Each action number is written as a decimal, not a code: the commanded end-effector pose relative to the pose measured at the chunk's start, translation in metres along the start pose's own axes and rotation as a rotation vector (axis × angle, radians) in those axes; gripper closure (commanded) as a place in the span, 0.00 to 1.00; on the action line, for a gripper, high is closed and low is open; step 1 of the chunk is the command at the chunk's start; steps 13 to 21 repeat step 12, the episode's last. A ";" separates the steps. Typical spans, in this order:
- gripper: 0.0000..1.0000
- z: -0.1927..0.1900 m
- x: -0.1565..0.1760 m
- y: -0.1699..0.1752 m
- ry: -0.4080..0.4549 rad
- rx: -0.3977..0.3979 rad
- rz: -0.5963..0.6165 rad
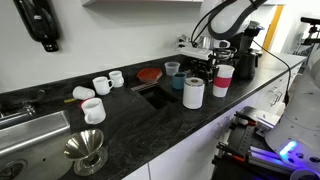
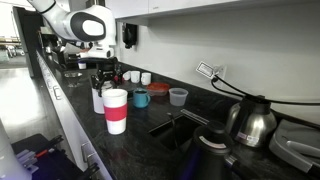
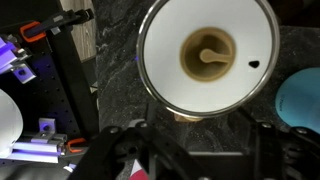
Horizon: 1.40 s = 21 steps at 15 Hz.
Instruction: Move the white object slightly to the right
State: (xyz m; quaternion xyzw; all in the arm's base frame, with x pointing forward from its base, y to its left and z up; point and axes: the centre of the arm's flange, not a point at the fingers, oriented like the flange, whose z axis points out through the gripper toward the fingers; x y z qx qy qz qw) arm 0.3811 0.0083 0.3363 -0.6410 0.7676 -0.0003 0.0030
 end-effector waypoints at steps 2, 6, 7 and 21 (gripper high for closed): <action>0.00 -0.020 0.001 0.001 0.076 0.016 -0.072; 0.00 -0.029 -0.005 0.000 0.076 0.061 -0.101; 0.00 -0.036 -0.007 0.001 0.077 0.077 -0.120; 0.00 -0.041 -0.007 0.003 0.080 0.080 -0.133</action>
